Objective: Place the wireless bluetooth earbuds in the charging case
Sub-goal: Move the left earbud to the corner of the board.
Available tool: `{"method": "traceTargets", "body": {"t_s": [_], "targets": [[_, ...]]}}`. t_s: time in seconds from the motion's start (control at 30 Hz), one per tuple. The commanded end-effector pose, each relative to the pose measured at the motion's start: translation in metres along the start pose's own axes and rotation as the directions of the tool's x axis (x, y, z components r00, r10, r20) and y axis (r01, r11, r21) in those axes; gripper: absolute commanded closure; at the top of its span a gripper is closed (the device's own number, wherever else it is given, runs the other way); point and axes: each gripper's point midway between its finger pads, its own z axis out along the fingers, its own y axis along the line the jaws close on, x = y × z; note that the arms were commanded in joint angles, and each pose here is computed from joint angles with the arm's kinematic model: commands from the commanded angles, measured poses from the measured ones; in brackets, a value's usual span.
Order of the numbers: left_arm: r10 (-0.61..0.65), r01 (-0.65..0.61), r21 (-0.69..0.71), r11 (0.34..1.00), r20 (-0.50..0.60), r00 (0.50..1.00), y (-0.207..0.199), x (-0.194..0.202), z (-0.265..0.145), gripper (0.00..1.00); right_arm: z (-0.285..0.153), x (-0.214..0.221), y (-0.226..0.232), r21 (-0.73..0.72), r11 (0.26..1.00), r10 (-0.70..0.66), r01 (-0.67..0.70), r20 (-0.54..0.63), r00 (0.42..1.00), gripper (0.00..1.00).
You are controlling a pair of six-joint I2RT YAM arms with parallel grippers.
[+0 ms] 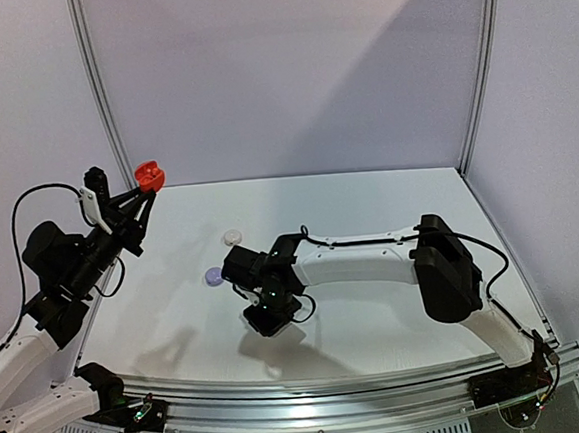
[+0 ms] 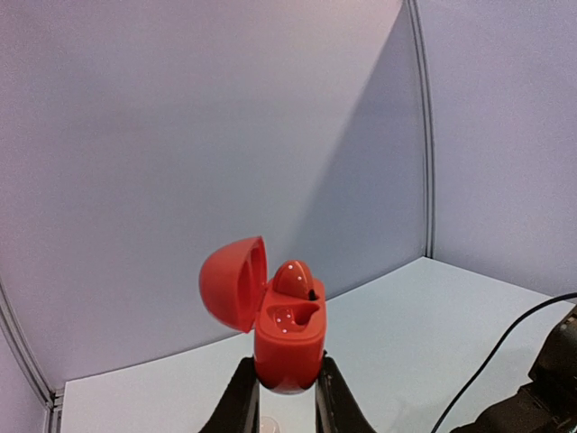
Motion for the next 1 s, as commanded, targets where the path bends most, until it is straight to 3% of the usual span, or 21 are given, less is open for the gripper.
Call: {"method": "traceTargets", "body": {"t_s": [0.0,0.17,0.27,0.37,0.7,0.97], "targets": [[-0.003,0.003,-0.003,1.0,0.0,1.0,0.003,-0.001,0.001,1.0,-0.023,-0.002,0.008,-0.034,0.999,-0.038,0.038,0.007,0.999,0.84],[-0.004,0.004,-0.001,1.0,-0.002,1.0,0.002,0.0,0.001,1.0,-0.066,-0.042,0.027,-0.166,0.986,0.007,0.024,0.186,0.982,0.84],[-0.004,0.004,-0.001,1.0,-0.002,1.0,0.002,0.0,0.0,1.0,-0.083,-0.056,0.012,-0.223,0.971,0.137,-0.081,0.25,0.958,0.84],[-0.004,0.004,-0.004,1.0,0.0,1.0,0.002,-0.001,-0.001,1.0,-0.089,-0.055,-0.018,-0.186,0.959,0.26,-0.215,0.27,0.927,0.82],[-0.001,0.001,-0.008,1.0,0.0,1.0,0.003,-0.001,-0.003,1.0,-0.039,-0.016,-0.052,0.023,0.957,0.284,-0.288,0.119,0.952,0.78],[-0.001,0.001,-0.005,1.0,-0.003,1.0,0.003,-0.001,-0.002,1.0,-0.021,-0.012,-0.035,-0.072,0.954,0.298,-0.293,0.072,0.952,0.78]]}}
